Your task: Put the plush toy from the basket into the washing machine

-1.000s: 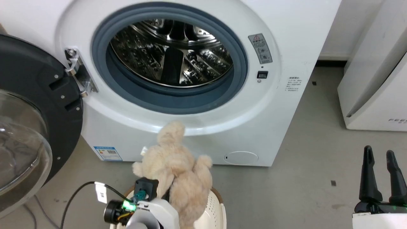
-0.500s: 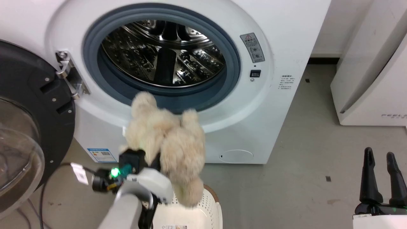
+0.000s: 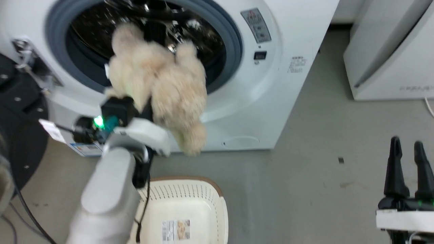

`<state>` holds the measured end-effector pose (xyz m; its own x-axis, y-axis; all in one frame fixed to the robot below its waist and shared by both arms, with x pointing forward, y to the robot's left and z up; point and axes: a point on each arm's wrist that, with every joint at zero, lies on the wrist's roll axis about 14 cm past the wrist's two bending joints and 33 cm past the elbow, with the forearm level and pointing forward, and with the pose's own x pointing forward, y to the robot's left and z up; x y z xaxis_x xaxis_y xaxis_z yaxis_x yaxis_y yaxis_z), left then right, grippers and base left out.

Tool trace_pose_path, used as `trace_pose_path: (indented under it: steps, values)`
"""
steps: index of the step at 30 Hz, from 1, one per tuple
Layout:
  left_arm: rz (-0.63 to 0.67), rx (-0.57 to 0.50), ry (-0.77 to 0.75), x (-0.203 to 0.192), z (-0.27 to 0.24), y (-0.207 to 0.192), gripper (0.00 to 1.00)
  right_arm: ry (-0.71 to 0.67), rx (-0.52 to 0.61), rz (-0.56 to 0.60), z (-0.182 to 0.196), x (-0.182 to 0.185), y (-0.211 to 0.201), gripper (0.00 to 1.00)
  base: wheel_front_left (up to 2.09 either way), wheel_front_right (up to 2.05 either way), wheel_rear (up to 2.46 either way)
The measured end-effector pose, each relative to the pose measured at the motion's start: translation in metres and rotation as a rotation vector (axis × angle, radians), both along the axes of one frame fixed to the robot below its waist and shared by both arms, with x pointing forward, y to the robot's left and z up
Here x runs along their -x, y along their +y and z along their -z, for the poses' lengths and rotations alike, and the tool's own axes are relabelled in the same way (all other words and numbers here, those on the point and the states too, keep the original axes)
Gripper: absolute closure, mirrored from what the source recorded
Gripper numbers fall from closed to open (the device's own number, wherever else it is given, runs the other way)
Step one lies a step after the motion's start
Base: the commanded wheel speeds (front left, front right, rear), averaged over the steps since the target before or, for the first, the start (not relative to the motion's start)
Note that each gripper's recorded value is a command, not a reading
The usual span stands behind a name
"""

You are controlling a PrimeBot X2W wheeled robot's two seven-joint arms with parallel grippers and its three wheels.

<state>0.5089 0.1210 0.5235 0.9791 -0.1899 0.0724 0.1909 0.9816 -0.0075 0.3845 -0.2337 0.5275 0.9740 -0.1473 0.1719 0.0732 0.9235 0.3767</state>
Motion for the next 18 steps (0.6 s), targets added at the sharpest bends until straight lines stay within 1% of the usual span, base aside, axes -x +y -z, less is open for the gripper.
trace_pose_path:
  steps: [1, 5, 6, 7, 10, 18]
  values:
    - [-0.002, -0.006, -0.005, -0.014, 0.0, 0.001, 1.0, 0.002, -0.001, 0.003, 0.002, -0.007, -0.001, 0.0, 0.0, 0.0, 0.0]
    - [-0.009, -0.012, 0.0, -0.043, 0.006, 0.002, 1.0, 0.018, -0.002, 0.005, 0.01, -0.021, -0.002, 0.0, 0.0, 0.0, 0.0]
    - [-0.009, -0.012, 0.0, -0.043, 0.006, 0.002, 1.0, 0.018, -0.002, 0.005, 0.01, -0.021, -0.002, 0.0, 0.0, 0.0, 0.0]
    - [-0.013, -0.014, 0.005, -0.057, 0.011, 0.002, 1.0, 0.025, 0.0, 0.014, 0.014, -0.027, -0.005, 0.0, 0.0, 0.0, 0.0]
    - [-0.025, -0.021, 0.018, -0.079, 0.023, 0.006, 1.0, 0.037, 0.003, 0.027, 0.021, -0.036, -0.01, 0.0, 0.0, 0.0, 0.0]
    - [-0.054, -0.004, 0.041, -0.128, 0.054, 0.001, 1.0, 0.096, 0.02, 0.075, 0.045, -0.046, -0.028, 0.0, 0.0, 0.0, 0.0]
